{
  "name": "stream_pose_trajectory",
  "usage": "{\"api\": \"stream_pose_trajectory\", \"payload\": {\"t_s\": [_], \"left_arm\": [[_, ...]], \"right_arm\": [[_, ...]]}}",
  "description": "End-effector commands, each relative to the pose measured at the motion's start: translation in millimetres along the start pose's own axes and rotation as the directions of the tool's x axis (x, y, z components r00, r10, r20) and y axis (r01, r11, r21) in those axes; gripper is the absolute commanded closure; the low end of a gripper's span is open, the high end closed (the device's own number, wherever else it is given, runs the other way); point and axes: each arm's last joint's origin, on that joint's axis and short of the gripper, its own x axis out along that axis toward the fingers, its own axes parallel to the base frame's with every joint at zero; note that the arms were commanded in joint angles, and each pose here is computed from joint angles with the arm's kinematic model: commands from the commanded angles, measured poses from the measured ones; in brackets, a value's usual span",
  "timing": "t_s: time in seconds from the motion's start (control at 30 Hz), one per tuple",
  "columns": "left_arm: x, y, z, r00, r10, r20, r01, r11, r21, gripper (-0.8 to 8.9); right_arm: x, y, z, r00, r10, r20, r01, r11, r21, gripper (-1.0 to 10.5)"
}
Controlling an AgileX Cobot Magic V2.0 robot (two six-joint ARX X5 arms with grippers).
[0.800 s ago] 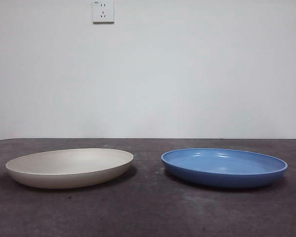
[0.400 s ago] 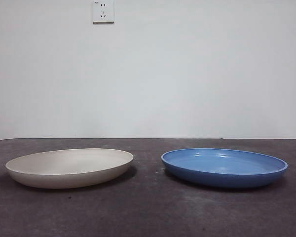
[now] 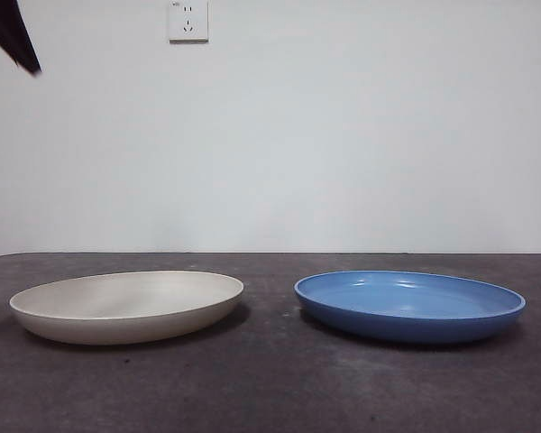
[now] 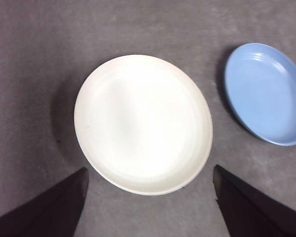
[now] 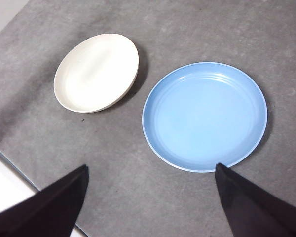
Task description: Pick up the white plate, put it on the blue plate, put it on desk
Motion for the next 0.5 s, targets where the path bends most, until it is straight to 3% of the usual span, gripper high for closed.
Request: {"api": "stream_pose_trajectory", "payload": {"t_s": [0.03,0.23,0.5], "left_arm": [[17,6,12,0.999,0.030,-0.025,-0.030,0.999,-0.031,4.08],[63,25,20,0.988,0.103,-0.117,-0.110,0.992,-0.054,4.08],[111,43,21,0.977,0.108,-0.184,-0.122,0.990,-0.071,4.08]], "right_arm": [[-3,2,5,1.000,0.001,0.020,-0.001,1.000,-0.017,5.3],[-3,2,5,1.000,0.001,0.024,0.000,1.000,-0.020,5.3],[-3,2,5,1.000,0.003,0.024,-0.002,1.000,-0.022,5.3]]}}
